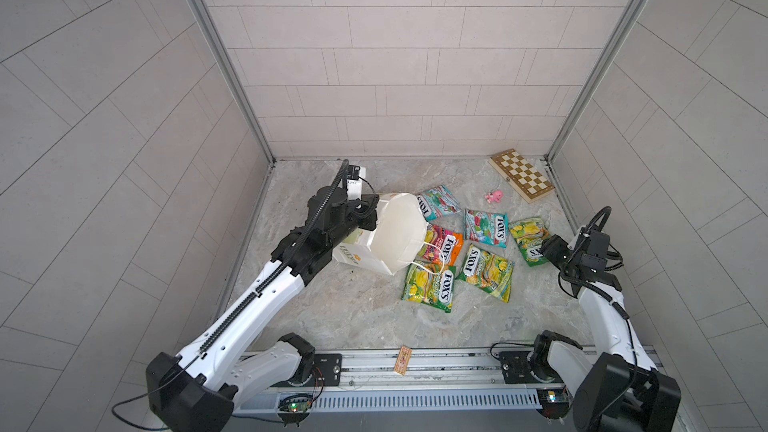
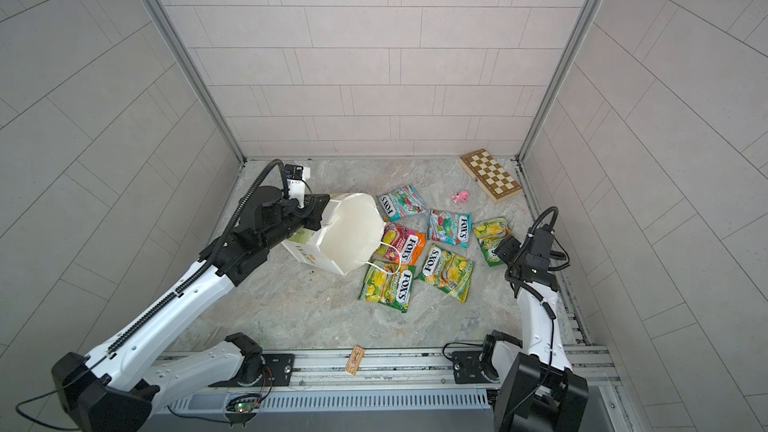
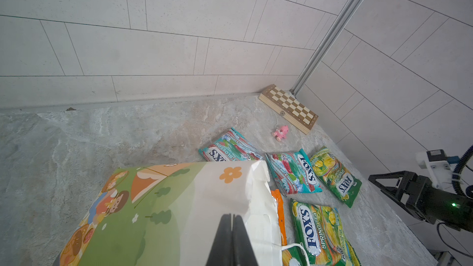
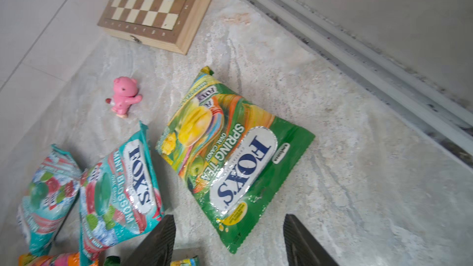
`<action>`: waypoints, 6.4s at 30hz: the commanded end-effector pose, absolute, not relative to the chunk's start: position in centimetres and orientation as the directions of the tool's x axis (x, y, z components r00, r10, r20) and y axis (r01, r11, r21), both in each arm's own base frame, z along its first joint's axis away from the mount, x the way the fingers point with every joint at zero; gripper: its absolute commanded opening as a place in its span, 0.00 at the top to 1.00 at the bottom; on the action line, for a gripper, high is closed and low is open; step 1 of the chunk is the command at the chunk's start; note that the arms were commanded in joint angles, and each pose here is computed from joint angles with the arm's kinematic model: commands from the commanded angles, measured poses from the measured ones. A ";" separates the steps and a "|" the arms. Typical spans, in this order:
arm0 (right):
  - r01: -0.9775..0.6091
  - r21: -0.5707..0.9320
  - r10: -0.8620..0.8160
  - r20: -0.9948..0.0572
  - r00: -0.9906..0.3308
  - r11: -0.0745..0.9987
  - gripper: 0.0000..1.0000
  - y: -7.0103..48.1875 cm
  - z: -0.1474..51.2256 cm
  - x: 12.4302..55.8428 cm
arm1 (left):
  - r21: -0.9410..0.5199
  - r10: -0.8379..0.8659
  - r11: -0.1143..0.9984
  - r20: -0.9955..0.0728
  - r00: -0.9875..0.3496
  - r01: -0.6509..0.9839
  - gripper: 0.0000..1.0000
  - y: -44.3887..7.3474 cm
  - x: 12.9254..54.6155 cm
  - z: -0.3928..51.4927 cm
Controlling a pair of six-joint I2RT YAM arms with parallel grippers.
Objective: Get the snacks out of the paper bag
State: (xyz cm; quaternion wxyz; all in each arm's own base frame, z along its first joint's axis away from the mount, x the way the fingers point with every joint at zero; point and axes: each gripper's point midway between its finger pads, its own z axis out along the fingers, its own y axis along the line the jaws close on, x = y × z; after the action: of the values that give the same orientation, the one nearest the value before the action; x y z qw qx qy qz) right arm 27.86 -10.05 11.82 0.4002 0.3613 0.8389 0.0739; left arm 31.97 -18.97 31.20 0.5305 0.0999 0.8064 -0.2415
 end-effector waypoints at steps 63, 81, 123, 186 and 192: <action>0.379 0.533 0.646 -0.523 -0.556 0.757 0.32 -4.8 12.2 28.4 | -0.718 -0.466 0.591 -0.676 -0.570 0.368 1.00 -17.9 44.0 30.9; 0.376 0.537 0.647 -0.516 -0.561 0.755 0.32 -4.6 12.0 28.1 | -0.629 -0.493 0.759 -0.724 -0.482 0.169 0.56 -9.3 44.3 29.0; 0.294 0.001 0.122 -0.912 -0.391 0.956 0.29 -6.0 11.7 36.9 | -0.153 -0.267 0.871 -0.945 -0.190 -0.466 0.00 6.1 32.1 19.2; 0.253 -0.113 -0.030 -0.951 -0.308 0.961 0.01 -4.1 9.4 38.6 | 0.080 -0.030 0.943 -0.946 -0.322 -0.323 0.00 4.5 38.9 9.1; 0.253 -0.112 -0.030 -0.951 -0.308 0.961 0.01 -4.1 9.3 38.6 | 0.080 -0.031 0.943 -0.946 -0.323 -0.323 0.00 4.5 38.9 9.0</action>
State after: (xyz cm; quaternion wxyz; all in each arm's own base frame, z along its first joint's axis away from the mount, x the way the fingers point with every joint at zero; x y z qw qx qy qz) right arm 38.44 -4.00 9.09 0.5836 0.0733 0.8013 -0.1095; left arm 38.72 4.30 8.63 0.5657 -0.1034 0.8082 0.1266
